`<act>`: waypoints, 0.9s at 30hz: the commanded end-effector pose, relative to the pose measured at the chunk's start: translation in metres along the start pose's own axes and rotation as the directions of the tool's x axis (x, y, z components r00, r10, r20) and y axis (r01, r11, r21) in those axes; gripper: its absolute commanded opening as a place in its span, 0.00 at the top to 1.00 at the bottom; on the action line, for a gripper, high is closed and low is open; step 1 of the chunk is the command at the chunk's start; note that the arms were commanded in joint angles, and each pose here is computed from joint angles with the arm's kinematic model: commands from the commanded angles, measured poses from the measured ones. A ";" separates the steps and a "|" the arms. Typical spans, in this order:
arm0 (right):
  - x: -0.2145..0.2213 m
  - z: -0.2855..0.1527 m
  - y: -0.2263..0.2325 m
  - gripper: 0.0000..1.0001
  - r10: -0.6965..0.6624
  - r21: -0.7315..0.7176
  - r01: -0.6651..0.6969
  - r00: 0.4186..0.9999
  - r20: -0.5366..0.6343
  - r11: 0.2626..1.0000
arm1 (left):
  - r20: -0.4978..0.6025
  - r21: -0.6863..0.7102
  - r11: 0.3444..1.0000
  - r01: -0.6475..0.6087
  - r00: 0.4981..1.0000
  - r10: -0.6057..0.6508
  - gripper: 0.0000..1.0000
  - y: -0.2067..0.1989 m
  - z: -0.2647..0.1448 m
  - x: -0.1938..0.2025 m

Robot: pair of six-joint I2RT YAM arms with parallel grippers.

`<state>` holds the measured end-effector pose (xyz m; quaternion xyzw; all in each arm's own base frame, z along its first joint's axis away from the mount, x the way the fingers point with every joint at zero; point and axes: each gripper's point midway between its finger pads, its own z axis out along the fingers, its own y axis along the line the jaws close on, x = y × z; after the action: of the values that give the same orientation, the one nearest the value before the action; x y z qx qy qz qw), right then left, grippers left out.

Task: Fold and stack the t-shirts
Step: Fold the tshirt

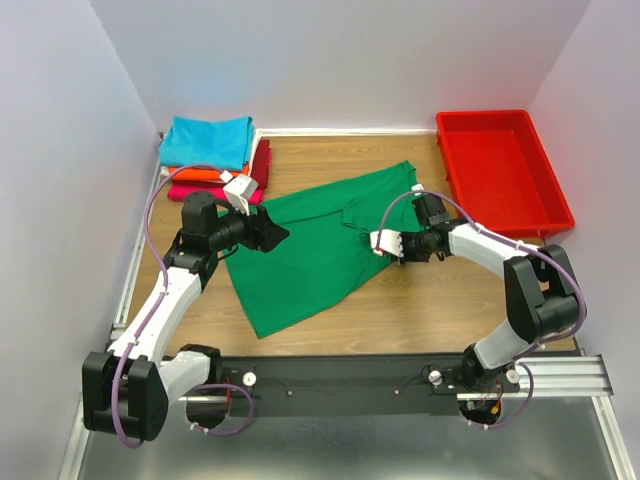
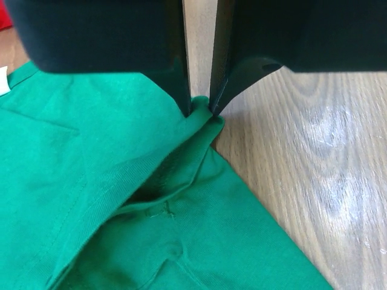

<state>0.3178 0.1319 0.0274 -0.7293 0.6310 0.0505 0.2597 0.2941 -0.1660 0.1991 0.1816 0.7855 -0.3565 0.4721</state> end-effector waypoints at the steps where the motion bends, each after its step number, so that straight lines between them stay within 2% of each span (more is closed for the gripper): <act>1: -0.004 -0.010 -0.014 0.76 0.007 0.059 -0.007 1.000 0.004 0.998 | 0.013 0.026 1.000 -0.009 1.000 0.009 0.28 -0.005 -0.001 -0.001; 3: -0.005 -0.014 -0.015 0.69 0.011 0.069 -0.012 1.000 0.005 0.998 | 0.012 0.028 1.000 -0.009 1.000 0.008 0.28 -0.005 -0.001 -0.001; 5: -0.007 -0.020 -0.015 0.54 0.007 0.086 -0.007 1.000 0.007 0.996 | 0.013 0.028 1.000 -0.010 1.000 0.009 0.28 -0.005 -0.001 -0.001; 9: -0.014 -0.030 -0.008 0.44 -0.010 0.093 0.007 1.000 0.029 0.996 | 0.007 0.027 1.000 -0.003 1.000 0.003 0.28 -0.005 -0.001 0.001; 17: 0.003 -0.018 0.032 0.45 -0.077 -0.025 0.077 0.997 -0.001 0.997 | 0.007 0.028 1.000 -0.003 1.000 0.003 0.28 -0.004 0.000 0.001; 27: 0.002 -0.004 0.029 0.46 -0.068 -0.054 0.069 0.997 0.022 0.996 | -0.002 0.030 1.000 0.004 1.000 -0.004 0.28 -0.003 0.001 0.004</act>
<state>0.2873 0.1214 0.0257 -0.7546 0.6051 0.0505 0.2489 0.2944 -0.1662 0.1995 0.1823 0.7847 -0.3568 0.4730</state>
